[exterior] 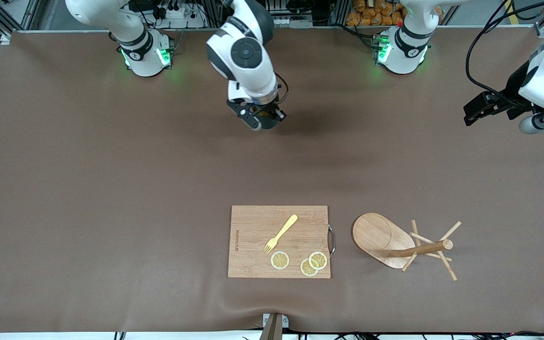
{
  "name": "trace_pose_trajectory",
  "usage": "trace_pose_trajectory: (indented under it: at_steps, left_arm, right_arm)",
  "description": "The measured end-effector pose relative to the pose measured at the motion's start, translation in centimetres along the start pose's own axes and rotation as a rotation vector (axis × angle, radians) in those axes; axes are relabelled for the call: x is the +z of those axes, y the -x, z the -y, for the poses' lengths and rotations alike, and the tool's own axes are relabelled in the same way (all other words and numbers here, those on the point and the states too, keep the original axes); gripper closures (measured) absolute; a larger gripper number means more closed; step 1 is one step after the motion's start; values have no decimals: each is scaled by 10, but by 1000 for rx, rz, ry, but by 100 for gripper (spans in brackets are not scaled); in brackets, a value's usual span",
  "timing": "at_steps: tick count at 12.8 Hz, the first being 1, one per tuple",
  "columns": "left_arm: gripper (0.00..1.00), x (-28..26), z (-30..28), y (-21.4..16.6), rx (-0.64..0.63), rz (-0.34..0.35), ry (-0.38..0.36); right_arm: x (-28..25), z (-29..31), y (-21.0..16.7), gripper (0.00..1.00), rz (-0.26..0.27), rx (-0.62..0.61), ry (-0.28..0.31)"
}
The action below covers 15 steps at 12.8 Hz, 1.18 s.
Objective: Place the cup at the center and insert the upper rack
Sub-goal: 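Carry the teal mug with the right gripper toward the table middle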
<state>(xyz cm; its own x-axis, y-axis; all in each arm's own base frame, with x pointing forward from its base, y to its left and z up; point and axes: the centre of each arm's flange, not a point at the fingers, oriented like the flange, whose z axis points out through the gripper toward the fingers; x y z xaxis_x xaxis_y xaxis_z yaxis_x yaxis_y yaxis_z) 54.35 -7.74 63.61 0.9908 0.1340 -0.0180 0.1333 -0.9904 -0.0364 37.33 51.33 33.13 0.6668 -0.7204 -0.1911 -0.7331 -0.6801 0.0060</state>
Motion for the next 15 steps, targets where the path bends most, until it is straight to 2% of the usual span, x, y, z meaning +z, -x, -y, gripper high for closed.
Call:
trace_pose_trajectory:
  at_steps: [4, 10, 13, 15]
  left_arm:
    - [0, 2, -2, 1, 4, 4, -1]
    - [0, 7, -4, 1, 8, 15, -5]
    - [0, 9, -11, 3, 20, 19, -6]
    - [0, 10, -14, 4, 24, 20, -7]
  right_arm:
    - [55, -5, 37, 96, -13, 25, 16]
    - [89, -8, 42, 96, -24, 71, 33]
    - [94, -6, 41, 96, -24, 74, 20]
    - [92, -4, 36, 78, -27, 81, 12]
